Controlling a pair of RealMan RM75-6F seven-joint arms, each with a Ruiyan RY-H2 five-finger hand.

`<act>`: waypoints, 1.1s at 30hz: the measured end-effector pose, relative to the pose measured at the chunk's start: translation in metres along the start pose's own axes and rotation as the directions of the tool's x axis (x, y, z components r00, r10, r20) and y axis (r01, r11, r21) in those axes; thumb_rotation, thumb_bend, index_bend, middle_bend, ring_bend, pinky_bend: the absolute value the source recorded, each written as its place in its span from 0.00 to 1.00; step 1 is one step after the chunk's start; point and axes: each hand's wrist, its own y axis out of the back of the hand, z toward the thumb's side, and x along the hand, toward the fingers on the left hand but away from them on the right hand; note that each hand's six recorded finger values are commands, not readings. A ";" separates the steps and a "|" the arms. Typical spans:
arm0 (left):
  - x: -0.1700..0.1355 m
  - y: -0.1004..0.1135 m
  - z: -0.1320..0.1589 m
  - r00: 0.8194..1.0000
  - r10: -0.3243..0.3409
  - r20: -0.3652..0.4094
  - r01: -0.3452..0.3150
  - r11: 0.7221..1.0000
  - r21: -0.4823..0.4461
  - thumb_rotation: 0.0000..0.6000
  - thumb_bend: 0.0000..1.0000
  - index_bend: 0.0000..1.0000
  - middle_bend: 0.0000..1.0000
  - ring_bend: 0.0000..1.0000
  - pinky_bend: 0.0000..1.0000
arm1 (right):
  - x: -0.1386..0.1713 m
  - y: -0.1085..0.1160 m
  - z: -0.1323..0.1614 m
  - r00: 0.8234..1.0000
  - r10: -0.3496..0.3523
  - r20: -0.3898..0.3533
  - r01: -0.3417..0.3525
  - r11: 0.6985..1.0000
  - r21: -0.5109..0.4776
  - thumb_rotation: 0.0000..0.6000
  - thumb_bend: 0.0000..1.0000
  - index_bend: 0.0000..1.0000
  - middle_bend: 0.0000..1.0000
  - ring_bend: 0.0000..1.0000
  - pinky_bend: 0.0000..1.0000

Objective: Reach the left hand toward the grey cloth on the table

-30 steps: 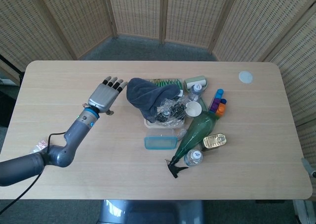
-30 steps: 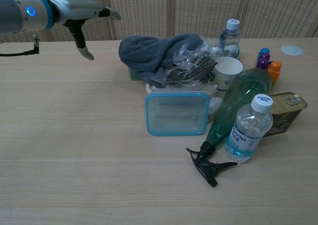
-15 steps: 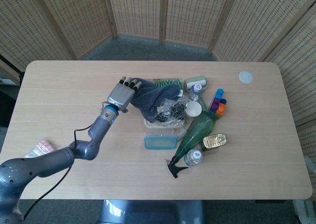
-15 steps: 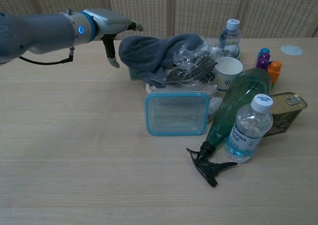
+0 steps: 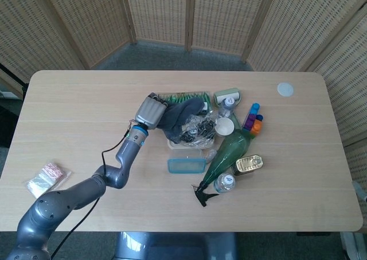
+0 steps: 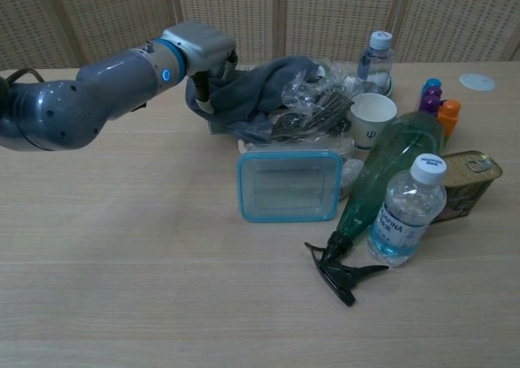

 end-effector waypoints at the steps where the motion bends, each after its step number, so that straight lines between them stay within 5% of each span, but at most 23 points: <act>1: 0.001 0.000 0.000 1.000 0.016 -0.003 -0.016 1.000 0.015 1.00 0.00 0.90 0.78 0.68 0.72 | 0.000 0.000 0.000 1.000 -0.001 -0.001 0.001 1.000 0.000 0.85 0.00 0.00 0.00 0.00 0.00; 12: -0.004 0.019 0.002 0.990 0.138 0.028 -0.138 0.990 0.024 1.00 0.00 0.94 0.87 0.78 0.80 | 0.002 0.005 0.000 1.000 -0.008 -0.004 0.008 1.000 -0.012 0.85 0.00 0.00 0.00 0.00 0.00; 18: -0.013 0.050 -0.006 0.975 0.217 0.047 -0.217 0.976 -0.016 1.00 0.00 0.94 0.87 0.78 0.80 | 0.005 0.005 0.004 1.000 -0.002 -0.019 0.001 1.000 -0.015 0.84 0.00 0.00 0.00 0.00 0.00; 27: -0.041 0.147 -0.036 0.922 0.385 0.048 -0.382 0.923 -0.052 1.00 0.01 0.94 0.86 0.78 0.80 | 0.009 0.006 0.009 0.999 -0.001 -0.033 0.000 1.000 -0.021 0.85 0.00 0.00 0.00 0.00 0.00; 33: -0.070 0.230 -0.069 0.863 0.504 0.011 -0.504 0.863 -0.020 1.00 0.00 0.93 0.86 0.78 0.80 | 0.013 0.009 0.013 0.999 -0.004 -0.046 0.003 1.000 -0.028 0.85 0.00 0.00 0.00 0.00 0.00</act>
